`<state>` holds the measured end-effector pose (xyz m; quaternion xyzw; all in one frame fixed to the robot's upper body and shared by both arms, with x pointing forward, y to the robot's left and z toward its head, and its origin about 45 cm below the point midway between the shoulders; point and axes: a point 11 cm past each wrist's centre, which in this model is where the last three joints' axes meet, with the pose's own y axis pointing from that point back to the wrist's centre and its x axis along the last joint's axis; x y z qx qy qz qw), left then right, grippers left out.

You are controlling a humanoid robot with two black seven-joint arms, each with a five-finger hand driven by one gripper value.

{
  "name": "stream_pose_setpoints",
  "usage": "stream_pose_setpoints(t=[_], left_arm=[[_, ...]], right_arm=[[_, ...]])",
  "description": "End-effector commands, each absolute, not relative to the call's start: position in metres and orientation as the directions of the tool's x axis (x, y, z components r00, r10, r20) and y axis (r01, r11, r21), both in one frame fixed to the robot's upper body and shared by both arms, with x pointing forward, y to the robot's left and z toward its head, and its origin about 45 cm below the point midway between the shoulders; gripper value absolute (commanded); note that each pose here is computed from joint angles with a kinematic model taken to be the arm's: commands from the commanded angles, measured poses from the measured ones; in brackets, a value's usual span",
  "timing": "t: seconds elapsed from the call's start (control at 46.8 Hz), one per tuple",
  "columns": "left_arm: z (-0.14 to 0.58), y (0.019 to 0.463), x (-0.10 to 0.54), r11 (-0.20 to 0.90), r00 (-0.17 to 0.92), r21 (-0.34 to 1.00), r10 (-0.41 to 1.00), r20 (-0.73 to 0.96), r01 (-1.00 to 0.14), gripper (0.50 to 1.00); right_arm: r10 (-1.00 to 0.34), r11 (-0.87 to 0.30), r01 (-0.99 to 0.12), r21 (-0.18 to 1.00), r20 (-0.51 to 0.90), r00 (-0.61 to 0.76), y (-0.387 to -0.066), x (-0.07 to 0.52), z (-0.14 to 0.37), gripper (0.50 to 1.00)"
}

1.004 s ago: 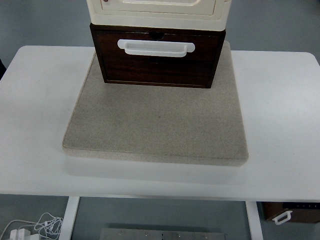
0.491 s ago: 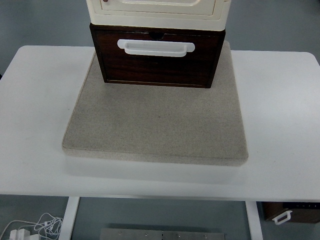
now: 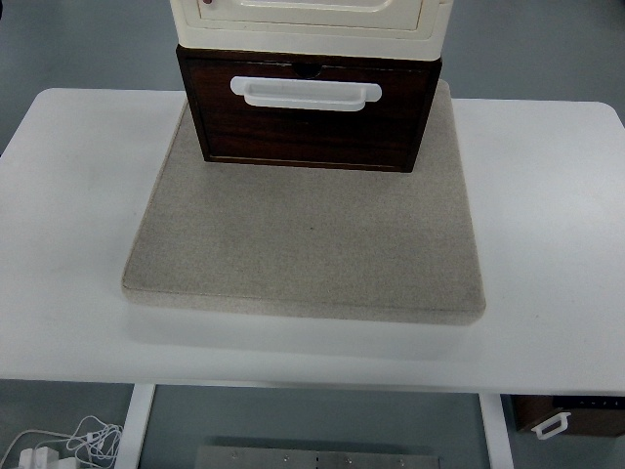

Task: Close the drawer under the combination cabinet

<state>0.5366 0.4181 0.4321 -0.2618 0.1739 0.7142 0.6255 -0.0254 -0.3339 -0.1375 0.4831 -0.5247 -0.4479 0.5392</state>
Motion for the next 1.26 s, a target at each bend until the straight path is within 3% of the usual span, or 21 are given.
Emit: stream_pose_setpoints(t=[0.0, 0.363, 0.748, 1.239], left_arm=[[0.409, 0.415, 0.536, -0.147, -0.088, -0.040, 0.766, -0.636, -0.988, 0.996], [0.323, 0.397, 0.527, -0.067, -0.119, 0.100, 0.685, -0.719, -0.993, 0.996], [0.311, 0.360, 0.530, 0.037, 0.000, 0.029, 0.616, -0.788, -0.999, 0.996], [0.295, 0.350, 0.529, 0.035, -0.014, 0.041, 0.556, -0.831, -0.999, 0.996]], right_arm=[[-0.990, 0.132, -0.022, 0.991, 0.133, 0.049, -0.334, -0.026, -0.138, 0.952], [-0.990, 0.129, -0.022, 0.991, 0.130, 0.048, -0.333, -0.026, -0.138, 0.952], [-0.991, 0.127, -0.022, 0.992, 0.128, 0.046, -0.333, -0.026, -0.138, 0.952], [-0.991, 0.127, -0.023, 0.992, 0.128, 0.039, -0.333, -0.026, -0.138, 0.952]])
